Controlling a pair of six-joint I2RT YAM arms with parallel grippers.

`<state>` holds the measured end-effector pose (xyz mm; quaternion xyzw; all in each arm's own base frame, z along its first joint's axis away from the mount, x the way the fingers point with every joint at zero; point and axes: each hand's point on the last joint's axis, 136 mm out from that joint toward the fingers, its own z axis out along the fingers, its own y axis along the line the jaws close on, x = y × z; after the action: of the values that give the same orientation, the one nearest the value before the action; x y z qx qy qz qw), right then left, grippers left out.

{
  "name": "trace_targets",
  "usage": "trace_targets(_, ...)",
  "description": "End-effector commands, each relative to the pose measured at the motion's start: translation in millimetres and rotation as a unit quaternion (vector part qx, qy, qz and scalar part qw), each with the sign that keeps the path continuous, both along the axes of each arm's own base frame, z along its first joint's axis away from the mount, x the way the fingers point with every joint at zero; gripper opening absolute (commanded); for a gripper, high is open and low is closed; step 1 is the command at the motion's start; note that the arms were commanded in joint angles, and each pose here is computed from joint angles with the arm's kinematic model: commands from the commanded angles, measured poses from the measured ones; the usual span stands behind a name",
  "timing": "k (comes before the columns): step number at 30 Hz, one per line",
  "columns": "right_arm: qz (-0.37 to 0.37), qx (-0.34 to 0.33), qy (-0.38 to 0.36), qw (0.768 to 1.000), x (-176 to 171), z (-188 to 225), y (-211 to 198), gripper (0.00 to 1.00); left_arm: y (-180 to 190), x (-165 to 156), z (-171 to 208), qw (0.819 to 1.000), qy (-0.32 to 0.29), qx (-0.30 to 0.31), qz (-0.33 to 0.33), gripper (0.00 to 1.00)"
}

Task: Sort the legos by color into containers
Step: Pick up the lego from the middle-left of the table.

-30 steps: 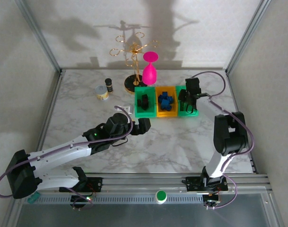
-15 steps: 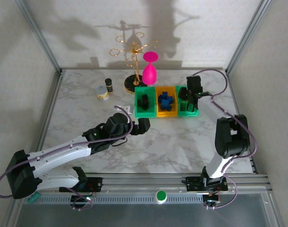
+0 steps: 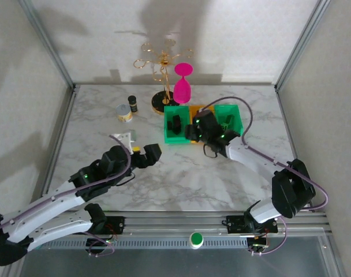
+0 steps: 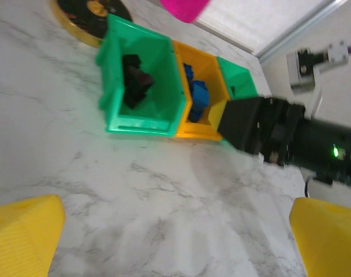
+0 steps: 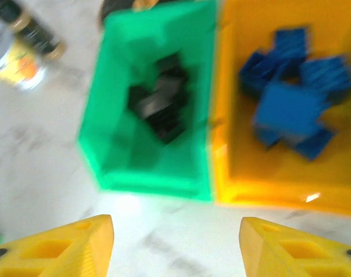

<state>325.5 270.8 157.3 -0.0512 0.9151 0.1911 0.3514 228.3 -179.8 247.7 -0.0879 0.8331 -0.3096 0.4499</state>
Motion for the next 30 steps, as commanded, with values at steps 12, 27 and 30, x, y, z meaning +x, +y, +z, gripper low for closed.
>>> trace_targets(12,0.125,0.061,0.029,0.99,-78.2,-55.0,191.9,0.69,106.6,-25.1,7.6,0.985,0.018,0.022,0.17,1.0)
trace_targets(27,0.134,0.017,0.002,0.991,-66.3,-96.5,259.0,0.75,142.1,-38.5,23.0,0.974,-0.002,0.011,0.227,1.0)
trace_targets(30,0.137,0.0,-0.002,0.991,-63.9,-105.9,264.1,0.75,144.5,-38.7,24.0,0.973,-0.006,0.01,0.232,1.0)
